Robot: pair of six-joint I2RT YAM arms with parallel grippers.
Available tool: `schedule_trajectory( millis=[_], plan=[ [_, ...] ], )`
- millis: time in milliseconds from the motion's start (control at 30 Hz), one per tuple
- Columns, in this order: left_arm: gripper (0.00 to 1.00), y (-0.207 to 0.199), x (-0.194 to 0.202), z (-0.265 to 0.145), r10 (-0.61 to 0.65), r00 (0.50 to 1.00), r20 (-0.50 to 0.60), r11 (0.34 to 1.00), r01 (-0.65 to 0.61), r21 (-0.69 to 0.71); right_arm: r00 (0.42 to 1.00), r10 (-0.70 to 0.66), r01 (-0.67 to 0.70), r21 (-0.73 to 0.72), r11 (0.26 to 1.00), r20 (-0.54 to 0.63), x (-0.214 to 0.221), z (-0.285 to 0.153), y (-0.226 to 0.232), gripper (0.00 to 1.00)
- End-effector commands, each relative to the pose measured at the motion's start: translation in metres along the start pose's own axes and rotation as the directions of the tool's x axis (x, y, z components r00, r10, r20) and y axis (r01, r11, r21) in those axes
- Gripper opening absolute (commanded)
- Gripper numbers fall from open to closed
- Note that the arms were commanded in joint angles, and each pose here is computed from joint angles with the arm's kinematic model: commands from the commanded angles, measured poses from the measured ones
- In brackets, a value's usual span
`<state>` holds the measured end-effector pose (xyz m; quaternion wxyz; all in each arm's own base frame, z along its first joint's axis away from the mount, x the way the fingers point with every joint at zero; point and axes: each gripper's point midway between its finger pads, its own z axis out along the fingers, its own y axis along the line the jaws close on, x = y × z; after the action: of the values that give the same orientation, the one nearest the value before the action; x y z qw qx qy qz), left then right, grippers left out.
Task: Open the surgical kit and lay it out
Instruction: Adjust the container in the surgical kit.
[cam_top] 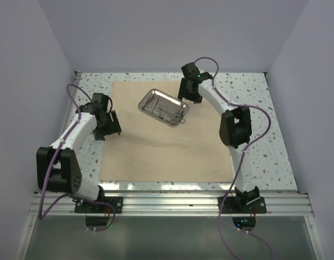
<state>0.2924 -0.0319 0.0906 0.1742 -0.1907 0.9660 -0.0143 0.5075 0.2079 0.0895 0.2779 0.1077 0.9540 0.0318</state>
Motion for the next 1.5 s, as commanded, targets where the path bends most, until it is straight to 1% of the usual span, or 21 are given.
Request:
schedule_trajectory(
  millis=[0,200,433,600,633,700,767,900,933,967,1000,1033,1067,1100,1167,1267,1367,1467],
  plan=[
    [0.73,-0.001,-0.006,-0.006,-0.003,1.000,0.023,1.000,0.003,0.006,1.000,0.007,-0.007,0.020,1.000,0.011,-0.006,0.002,-0.003,0.71],
    [0.74,0.000,-0.005,-0.006,0.000,1.000,0.022,1.000,0.000,0.004,1.000,0.000,0.001,0.041,0.999,-0.013,0.003,0.014,-0.007,0.69],
    [0.74,0.000,-0.004,-0.006,0.003,1.000,0.020,1.000,-0.003,0.001,0.999,0.001,0.003,0.068,0.998,-0.050,0.019,0.032,-0.013,0.60],
    [0.74,0.000,-0.004,-0.005,0.005,1.000,0.017,1.000,-0.005,0.000,0.998,-0.008,0.013,0.083,0.996,-0.067,0.027,0.042,-0.015,0.56],
    [0.74,0.000,-0.004,-0.004,0.005,1.000,0.016,1.000,-0.005,-0.001,0.997,-0.015,0.021,0.087,0.996,-0.070,0.029,0.046,-0.016,0.49],
    [0.74,0.001,-0.004,-0.004,0.007,1.000,0.015,1.000,-0.007,-0.003,0.997,-0.021,0.027,0.091,0.995,-0.074,0.030,0.049,-0.016,0.43],
    [0.73,0.001,-0.004,-0.004,0.007,1.000,0.012,1.000,-0.007,-0.004,0.996,-0.026,0.035,0.103,0.994,-0.089,0.035,0.058,-0.019,0.41],
    [0.74,0.002,-0.004,-0.003,0.009,1.000,0.011,1.000,-0.008,-0.008,0.995,-0.031,0.041,0.108,0.993,-0.093,0.036,0.068,-0.017,0.28],
    [0.73,0.002,-0.004,-0.003,0.009,1.000,0.010,1.000,-0.009,-0.011,0.995,-0.031,0.041,0.109,0.993,-0.090,0.035,0.068,-0.017,0.21],
    [0.73,0.003,-0.004,-0.003,0.009,1.000,0.012,1.000,-0.009,-0.014,0.996,-0.032,0.042,0.116,0.992,-0.087,0.035,0.070,-0.018,0.19],
    [0.74,0.003,-0.004,-0.003,0.012,1.000,0.009,1.000,-0.012,-0.014,0.998,-0.027,0.034,0.112,0.993,-0.064,0.025,0.068,-0.015,0.14],
    [0.73,0.003,-0.004,-0.003,0.012,1.000,0.008,1.000,-0.012,-0.016,0.998,-0.027,0.032,0.111,0.993,-0.050,0.021,0.067,-0.014,0.13],
    [0.73,0.003,-0.003,-0.003,0.012,1.000,0.007,1.000,-0.012,-0.017,0.999,-0.026,0.030,0.111,0.993,-0.041,0.017,0.067,-0.012,0.12],
    [0.74,0.004,-0.003,-0.003,0.011,1.000,0.006,1.000,-0.011,-0.020,1.000,-0.014,0.015,0.101,0.995,-0.004,0.003,0.062,-0.008,0.11],
    [0.73,0.004,-0.004,-0.003,0.011,1.000,0.005,1.000,-0.011,-0.022,1.000,-0.004,0.002,0.087,0.996,0.028,-0.010,0.060,-0.004,0.11],
    [0.73,0.004,-0.003,-0.002,0.013,1.000,0.001,1.000,-0.013,-0.027,0.994,0.027,-0.031,0.038,0.999,0.105,-0.037,0.058,0.007,0.13],
    [0.73,0.005,-0.005,-0.003,0.010,1.000,0.003,0.999,-0.010,-0.031,0.987,0.053,-0.052,-0.012,0.999,0.149,-0.052,0.061,0.015,0.15],
    [0.74,0.003,-0.008,-0.005,0.010,1.000,0.005,0.999,-0.010,-0.032,0.981,0.069,-0.064,-0.031,0.997,0.183,-0.062,0.066,0.020,0.21]
  ],
)
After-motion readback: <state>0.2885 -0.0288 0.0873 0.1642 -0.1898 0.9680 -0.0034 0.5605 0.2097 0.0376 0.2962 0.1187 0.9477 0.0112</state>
